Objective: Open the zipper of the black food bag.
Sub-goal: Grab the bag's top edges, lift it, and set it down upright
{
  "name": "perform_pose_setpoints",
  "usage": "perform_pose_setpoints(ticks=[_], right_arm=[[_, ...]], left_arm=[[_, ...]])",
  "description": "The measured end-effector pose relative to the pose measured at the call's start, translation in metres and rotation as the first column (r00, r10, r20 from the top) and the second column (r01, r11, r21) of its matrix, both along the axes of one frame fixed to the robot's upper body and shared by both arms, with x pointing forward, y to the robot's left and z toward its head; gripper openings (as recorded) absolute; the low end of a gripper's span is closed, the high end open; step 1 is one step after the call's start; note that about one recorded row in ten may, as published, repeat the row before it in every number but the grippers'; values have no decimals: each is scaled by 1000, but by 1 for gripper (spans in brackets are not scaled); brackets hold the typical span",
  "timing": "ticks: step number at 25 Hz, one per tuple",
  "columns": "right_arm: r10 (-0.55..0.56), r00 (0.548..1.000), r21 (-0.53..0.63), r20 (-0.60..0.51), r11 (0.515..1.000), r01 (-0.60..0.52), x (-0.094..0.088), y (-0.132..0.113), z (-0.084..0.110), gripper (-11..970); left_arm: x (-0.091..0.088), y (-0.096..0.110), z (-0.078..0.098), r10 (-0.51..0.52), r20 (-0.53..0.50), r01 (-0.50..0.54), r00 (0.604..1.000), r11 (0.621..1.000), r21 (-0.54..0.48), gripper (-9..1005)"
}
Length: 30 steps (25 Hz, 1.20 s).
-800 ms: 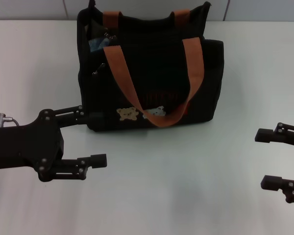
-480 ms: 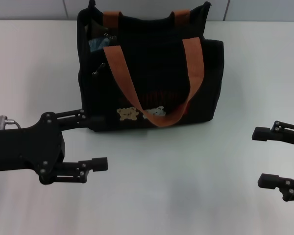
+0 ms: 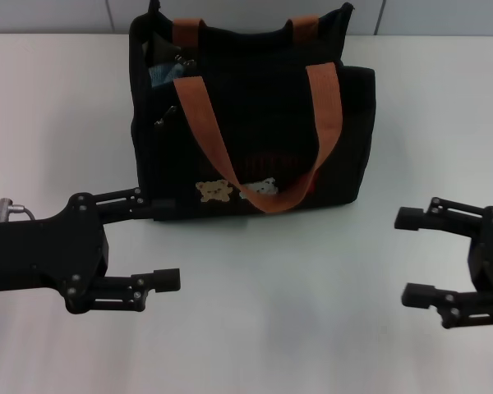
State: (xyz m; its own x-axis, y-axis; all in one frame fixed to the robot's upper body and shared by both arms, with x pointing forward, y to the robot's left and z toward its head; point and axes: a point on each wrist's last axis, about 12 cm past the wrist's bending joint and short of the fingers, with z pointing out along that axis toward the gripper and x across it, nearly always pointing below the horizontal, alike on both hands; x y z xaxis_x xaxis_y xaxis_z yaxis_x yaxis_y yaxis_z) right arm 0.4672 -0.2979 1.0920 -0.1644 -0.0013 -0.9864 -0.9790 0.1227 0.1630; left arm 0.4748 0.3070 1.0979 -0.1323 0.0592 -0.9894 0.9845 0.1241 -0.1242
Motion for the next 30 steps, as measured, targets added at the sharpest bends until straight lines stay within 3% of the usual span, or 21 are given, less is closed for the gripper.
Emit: perform_pose_setpoints(ticks=[4, 9, 12, 13, 14, 16, 19, 25, 30], right_arm=[[-17, 1000, -7, -2, 1000, 17, 3, 5, -3, 855], [-47, 999, -3, -3, 999, 47, 2, 2, -4, 855], [-64, 998, 0, -5, 998, 64, 1, 0, -5, 854], [-64, 998, 0, -5, 998, 64, 1, 0, -5, 854], [-70, 998, 0, -8, 998, 70, -1, -1, -6, 854], [-73, 997, 0, -10, 997, 73, -1, -1, -7, 854], [-76, 997, 4, -18, 997, 76, -3, -1, -8, 854], [-83, 996, 3, -23, 997, 83, -3, 0, -10, 855], [-75, 997, 3, -20, 997, 76, -1, 1, -9, 854]], left_arm=[[0, 0, -1, 9, 0, -9, 1000, 1000, 0, 760], [5, 1, -14, 225, 41, -224, 973, 974, -30, 752], [9, -2, -29, 351, 69, -348, 934, 936, -45, 747], [9, -2, -29, 351, 69, -348, 934, 936, -45, 746], [10, -1, -34, 417, 87, -412, 905, 909, -66, 744], [10, 0, -35, 439, 94, -433, 894, 898, -72, 741], [8, 5, -41, 521, 125, -513, 845, 854, -88, 736], [8, 1, -54, 574, 144, -572, 806, 818, -62, 726], [14, -17, -72, 587, 161, -595, 794, 804, 6, 718]])
